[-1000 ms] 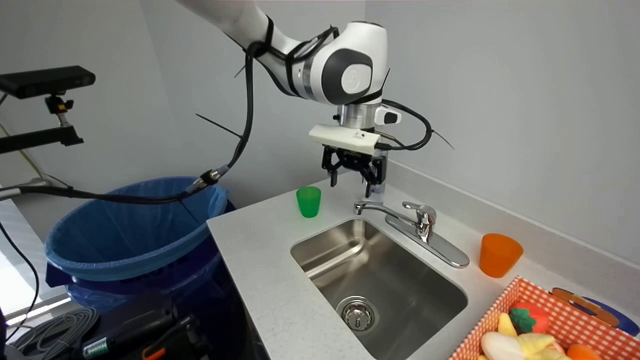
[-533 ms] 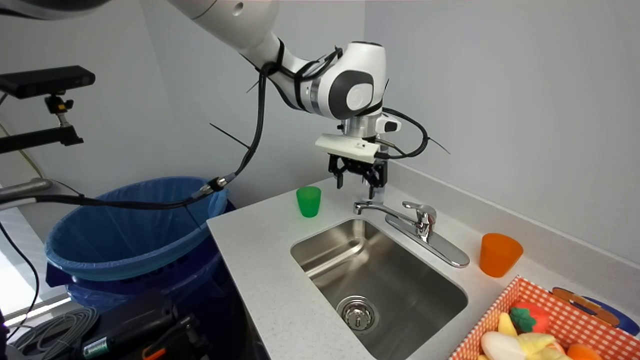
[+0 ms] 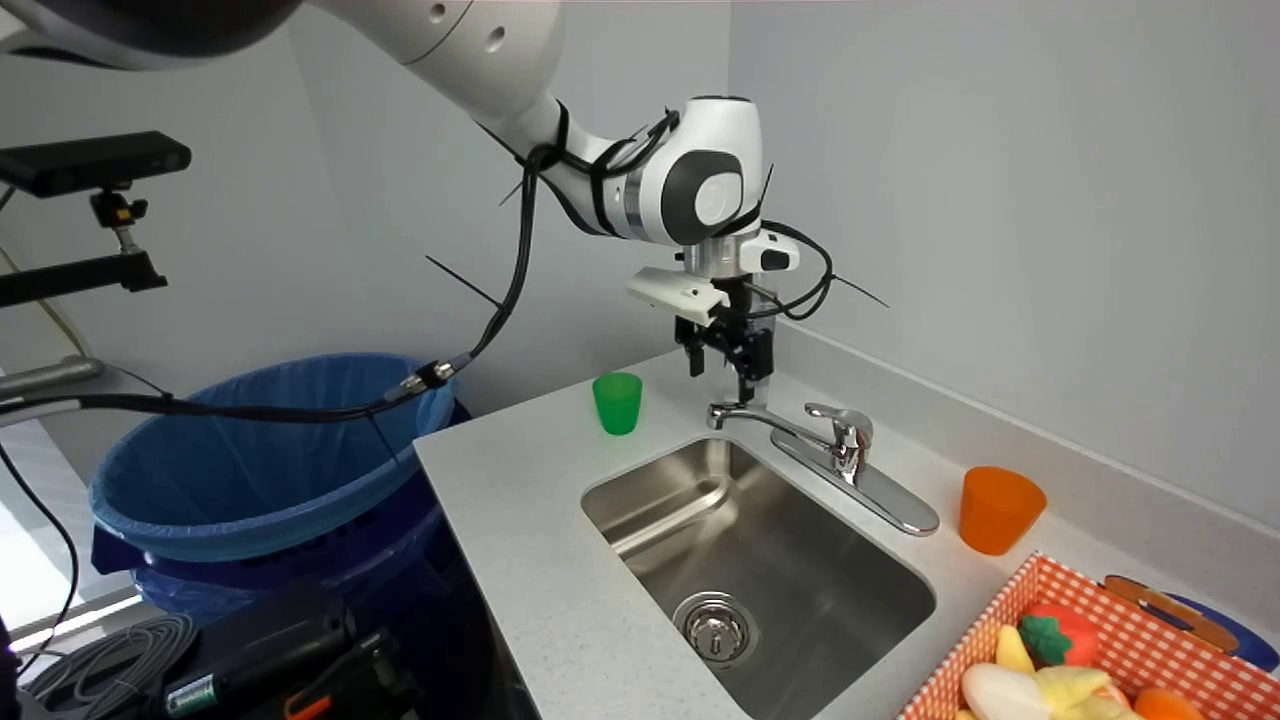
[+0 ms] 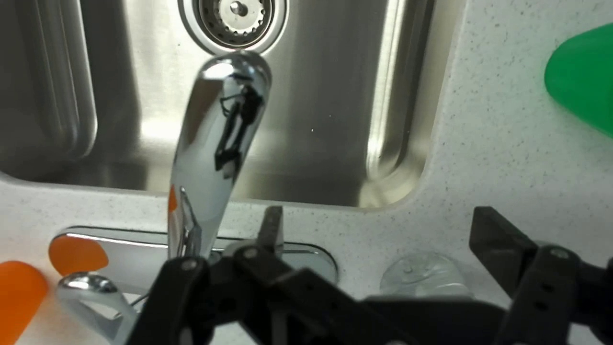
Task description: Move the faucet spout to the right
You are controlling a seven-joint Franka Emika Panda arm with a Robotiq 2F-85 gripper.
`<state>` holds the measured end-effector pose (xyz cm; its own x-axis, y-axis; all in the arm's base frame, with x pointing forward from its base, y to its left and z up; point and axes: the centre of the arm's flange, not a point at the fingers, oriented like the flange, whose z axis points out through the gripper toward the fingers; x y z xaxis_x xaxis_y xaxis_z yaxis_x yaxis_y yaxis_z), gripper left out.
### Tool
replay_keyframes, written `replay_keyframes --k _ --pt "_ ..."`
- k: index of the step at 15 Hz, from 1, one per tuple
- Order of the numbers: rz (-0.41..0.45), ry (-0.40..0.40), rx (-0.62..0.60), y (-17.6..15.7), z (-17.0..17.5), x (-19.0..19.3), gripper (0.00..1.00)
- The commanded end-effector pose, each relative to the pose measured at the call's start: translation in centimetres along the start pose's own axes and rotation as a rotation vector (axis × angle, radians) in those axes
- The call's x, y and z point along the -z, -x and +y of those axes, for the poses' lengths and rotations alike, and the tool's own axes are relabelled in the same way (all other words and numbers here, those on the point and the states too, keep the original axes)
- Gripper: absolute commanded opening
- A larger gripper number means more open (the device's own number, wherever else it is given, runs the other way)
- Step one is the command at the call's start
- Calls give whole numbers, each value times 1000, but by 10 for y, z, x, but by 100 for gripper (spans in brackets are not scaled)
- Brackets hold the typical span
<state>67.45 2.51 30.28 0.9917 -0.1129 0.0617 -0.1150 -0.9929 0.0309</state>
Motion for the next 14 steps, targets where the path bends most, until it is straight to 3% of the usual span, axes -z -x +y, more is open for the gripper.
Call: replay_keyframes --k 1,5,6,7,14 --pt "16 42 -194 -17 -5 4 100" --pt "-15 78 -390 -20 -3 2 100" --pt "-34 80 -411 -19 -2 1 75" --pt "-47 93 -429 -18 -2 1 74" --pt "-90 79 -327 -15 10 13 20"
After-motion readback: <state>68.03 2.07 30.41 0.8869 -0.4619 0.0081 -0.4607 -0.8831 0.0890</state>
